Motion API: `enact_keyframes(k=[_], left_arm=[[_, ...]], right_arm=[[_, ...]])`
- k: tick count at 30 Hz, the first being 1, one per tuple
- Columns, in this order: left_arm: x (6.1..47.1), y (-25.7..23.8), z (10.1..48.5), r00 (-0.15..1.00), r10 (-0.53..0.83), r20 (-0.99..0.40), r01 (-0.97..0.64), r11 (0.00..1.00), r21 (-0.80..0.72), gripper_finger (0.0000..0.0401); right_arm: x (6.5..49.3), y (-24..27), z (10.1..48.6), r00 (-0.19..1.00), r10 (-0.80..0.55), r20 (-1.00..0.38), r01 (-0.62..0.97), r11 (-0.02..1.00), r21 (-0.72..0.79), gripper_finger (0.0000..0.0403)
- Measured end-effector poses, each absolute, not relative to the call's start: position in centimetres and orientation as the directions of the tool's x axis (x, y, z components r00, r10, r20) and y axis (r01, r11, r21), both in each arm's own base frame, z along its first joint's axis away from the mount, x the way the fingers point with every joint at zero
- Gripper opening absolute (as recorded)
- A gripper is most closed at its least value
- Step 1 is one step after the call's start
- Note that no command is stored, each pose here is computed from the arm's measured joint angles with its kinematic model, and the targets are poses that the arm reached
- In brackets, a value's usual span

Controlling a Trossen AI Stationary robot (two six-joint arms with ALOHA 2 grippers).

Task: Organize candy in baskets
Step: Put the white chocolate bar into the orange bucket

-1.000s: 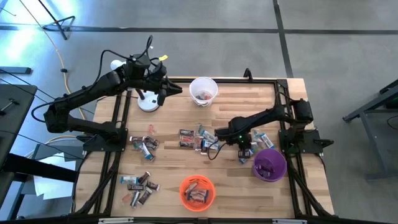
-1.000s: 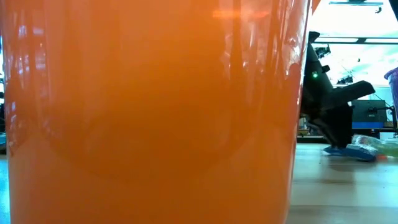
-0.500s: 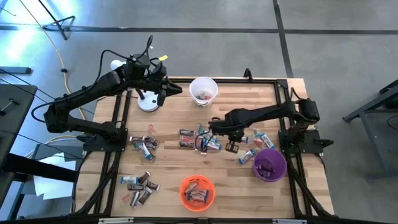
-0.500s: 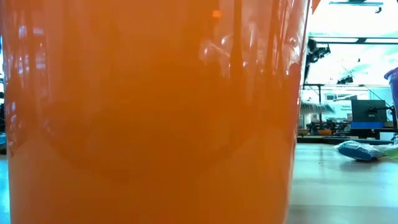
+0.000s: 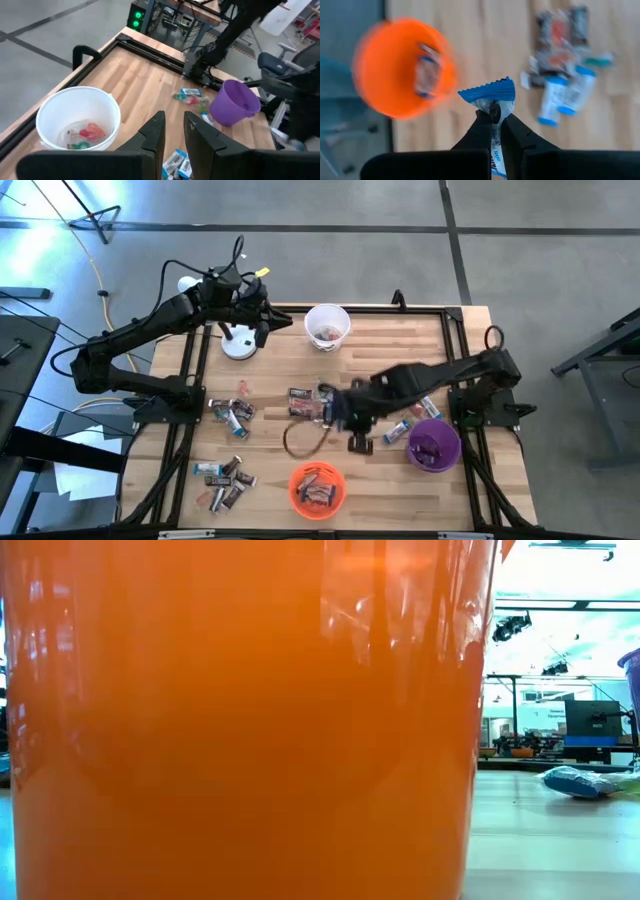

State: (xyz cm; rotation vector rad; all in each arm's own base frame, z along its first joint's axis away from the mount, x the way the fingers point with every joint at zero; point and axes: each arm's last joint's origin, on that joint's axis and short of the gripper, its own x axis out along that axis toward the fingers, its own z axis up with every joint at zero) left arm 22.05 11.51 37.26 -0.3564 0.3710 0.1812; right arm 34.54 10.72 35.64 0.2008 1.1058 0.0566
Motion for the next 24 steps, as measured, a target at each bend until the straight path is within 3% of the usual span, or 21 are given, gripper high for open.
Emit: enact_keyframes(k=[11,19,24], left_arm=[[22.1,11.5,37.2,0.917,0.105,-0.386,-0.262,0.887,-0.381,0.0055],[22.0,11.5,37.2,0.914,0.104,-0.392,-0.268,0.880,-0.392,0.0055],[22.0,11.5,37.2,0.914,0.104,-0.392,-0.267,0.881,-0.391,0.0055]], right_arm=[[35.3,19.3,31.6,0.684,0.306,-0.663,-0.010,0.912,0.411,0.0004],[35.0,19.4,27.2,0.690,0.250,-0.679,0.132,0.879,0.457,0.0010],[35.5,18.8,26.3,0.696,0.286,-0.658,0.115,0.861,0.496,0.0055]])
